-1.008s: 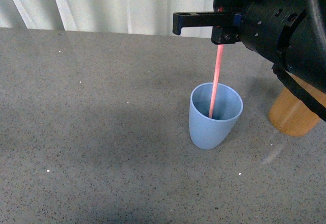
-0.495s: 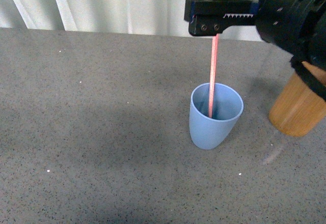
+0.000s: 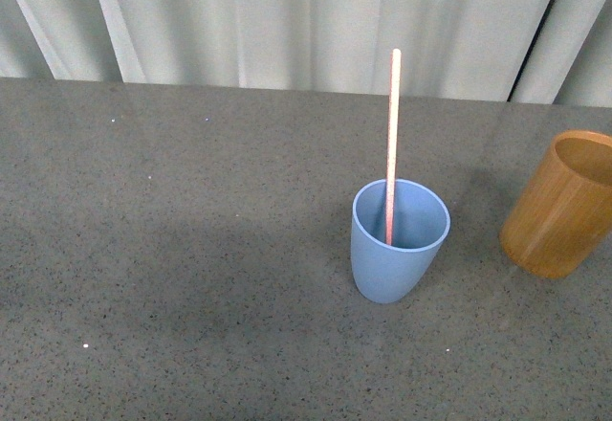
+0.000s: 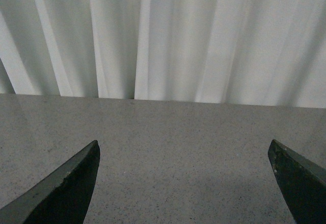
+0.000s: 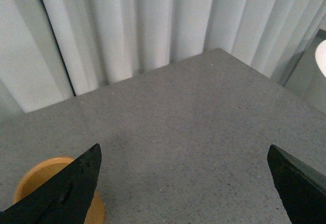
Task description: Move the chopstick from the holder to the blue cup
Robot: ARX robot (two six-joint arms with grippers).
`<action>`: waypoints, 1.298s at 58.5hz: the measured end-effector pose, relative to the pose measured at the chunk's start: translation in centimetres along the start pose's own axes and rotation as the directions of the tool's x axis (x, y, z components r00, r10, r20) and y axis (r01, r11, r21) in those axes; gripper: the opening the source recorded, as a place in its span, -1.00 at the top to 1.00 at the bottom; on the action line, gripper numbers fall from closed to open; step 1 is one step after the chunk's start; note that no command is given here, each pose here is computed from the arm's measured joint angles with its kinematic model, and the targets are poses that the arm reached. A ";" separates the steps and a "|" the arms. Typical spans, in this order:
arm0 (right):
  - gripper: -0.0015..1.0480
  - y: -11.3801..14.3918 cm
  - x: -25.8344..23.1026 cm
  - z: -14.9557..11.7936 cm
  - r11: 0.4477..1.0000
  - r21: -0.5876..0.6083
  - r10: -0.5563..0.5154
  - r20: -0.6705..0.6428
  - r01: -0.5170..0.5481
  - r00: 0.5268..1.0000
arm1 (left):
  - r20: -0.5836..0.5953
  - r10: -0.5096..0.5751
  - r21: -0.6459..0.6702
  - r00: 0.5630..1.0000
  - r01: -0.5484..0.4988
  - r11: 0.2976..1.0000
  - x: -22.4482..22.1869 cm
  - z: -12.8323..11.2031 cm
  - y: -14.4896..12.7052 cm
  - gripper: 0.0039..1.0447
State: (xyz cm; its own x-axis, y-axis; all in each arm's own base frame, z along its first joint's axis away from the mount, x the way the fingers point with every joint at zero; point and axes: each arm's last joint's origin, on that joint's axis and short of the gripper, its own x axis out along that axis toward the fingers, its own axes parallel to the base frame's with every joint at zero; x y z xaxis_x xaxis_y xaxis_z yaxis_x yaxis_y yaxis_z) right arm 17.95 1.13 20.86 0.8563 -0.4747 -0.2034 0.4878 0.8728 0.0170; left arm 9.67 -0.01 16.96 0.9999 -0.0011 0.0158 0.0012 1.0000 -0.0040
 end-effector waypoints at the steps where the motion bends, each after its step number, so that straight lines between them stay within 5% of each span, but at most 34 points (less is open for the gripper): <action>1: -0.69 -0.1 0.0 0.0 0.998 0.010 0.065 0.022 -0.065 0.998 | 0.000 0.000 0.000 1.000 0.000 1.000 0.0 0.0 0.0 -0.87; 4: -0.44 -0.6 -0.1 -1.0 0.945 -0.021 0.325 0.112 -0.325 0.939 | 0.000 0.001 0.000 1.000 -0.001 1.000 0.0 0.0 0.0 -0.87; 9: -0.17 -1.4 -0.5 -1.4 0.882 -0.072 0.471 0.152 -0.466 0.869 | 0.000 0.001 0.000 1.000 -0.001 1.000 0.0 0.0 0.0 -0.87; 28: 0.99 -2.8 -2.1 -3.2 0.872 -0.113 0.489 0.162 -0.476 0.857 | 0.000 0.001 0.000 1.000 -0.001 1.000 0.0 0.0 0.0 -0.87; 76: 0.98 -4.2 -4.2 -4.5 0.872 -0.113 0.489 0.189 -0.476 0.852 | 0.000 0.000 0.000 1.000 0.000 1.000 0.0 0.0 0.0 -0.87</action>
State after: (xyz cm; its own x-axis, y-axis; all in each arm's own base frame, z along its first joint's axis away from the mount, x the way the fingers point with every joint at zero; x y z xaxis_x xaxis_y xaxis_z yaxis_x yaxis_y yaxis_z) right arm 11.53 0.02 17.27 0.9998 0.0008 0.0200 -0.0008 1.0000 0.0014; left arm 9.67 -0.01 16.96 0.9999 -0.0008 0.0162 0.0008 1.0000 -0.0040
